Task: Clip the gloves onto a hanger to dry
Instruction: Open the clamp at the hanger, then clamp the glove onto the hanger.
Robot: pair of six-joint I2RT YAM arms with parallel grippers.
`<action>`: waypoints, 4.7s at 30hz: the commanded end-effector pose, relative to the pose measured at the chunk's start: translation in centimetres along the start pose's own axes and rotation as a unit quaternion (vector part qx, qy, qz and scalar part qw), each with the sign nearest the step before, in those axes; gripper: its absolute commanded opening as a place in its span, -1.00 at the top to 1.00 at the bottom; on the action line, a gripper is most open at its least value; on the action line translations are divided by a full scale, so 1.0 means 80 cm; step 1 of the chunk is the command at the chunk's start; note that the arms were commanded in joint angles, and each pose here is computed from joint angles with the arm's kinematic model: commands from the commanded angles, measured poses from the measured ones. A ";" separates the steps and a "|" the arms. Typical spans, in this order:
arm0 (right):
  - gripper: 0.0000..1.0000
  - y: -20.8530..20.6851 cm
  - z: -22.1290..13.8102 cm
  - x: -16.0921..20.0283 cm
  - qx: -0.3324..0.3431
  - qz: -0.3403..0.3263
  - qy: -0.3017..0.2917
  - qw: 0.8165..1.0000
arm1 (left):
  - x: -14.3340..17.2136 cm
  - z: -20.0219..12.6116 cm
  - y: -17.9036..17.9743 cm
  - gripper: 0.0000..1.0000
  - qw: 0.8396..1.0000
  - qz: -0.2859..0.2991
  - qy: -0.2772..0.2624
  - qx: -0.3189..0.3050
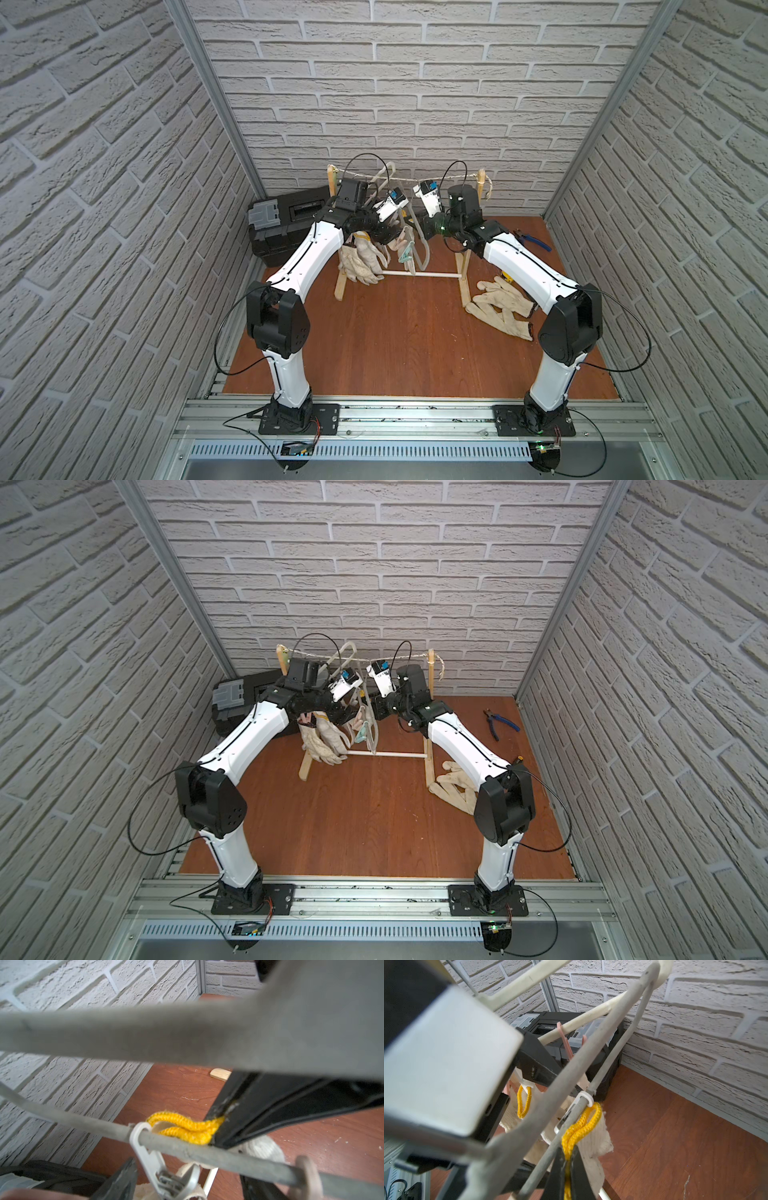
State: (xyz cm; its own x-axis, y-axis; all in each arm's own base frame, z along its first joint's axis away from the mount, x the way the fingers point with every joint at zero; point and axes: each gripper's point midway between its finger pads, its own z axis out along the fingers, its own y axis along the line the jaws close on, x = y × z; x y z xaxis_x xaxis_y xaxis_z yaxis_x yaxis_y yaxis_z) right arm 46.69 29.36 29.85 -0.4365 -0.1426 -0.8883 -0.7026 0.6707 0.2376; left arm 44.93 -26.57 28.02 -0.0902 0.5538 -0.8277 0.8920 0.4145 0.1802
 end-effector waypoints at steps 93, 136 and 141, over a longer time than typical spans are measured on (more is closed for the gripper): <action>0.95 0.015 -0.013 0.080 -0.162 -0.043 0.090 0.982 | -0.022 0.011 -0.075 0.74 0.956 -0.184 -0.086 0.211; 0.95 0.024 -0.044 0.048 -0.183 -0.032 0.044 0.982 | -0.001 0.033 -0.077 0.77 0.969 -0.152 -0.054 0.189; 0.95 0.025 -0.045 0.049 -0.192 -0.017 0.041 0.980 | 0.000 0.038 -0.071 0.77 0.974 -0.139 -0.051 0.168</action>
State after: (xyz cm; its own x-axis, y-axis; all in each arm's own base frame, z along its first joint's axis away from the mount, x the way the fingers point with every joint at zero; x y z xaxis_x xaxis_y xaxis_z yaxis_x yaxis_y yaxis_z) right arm 42.47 27.15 23.42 -0.5421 -0.2953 -0.7867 -0.8125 0.4232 0.4010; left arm 40.81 -30.83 26.34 -0.3459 0.3455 -0.8723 0.9304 0.2465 -0.2713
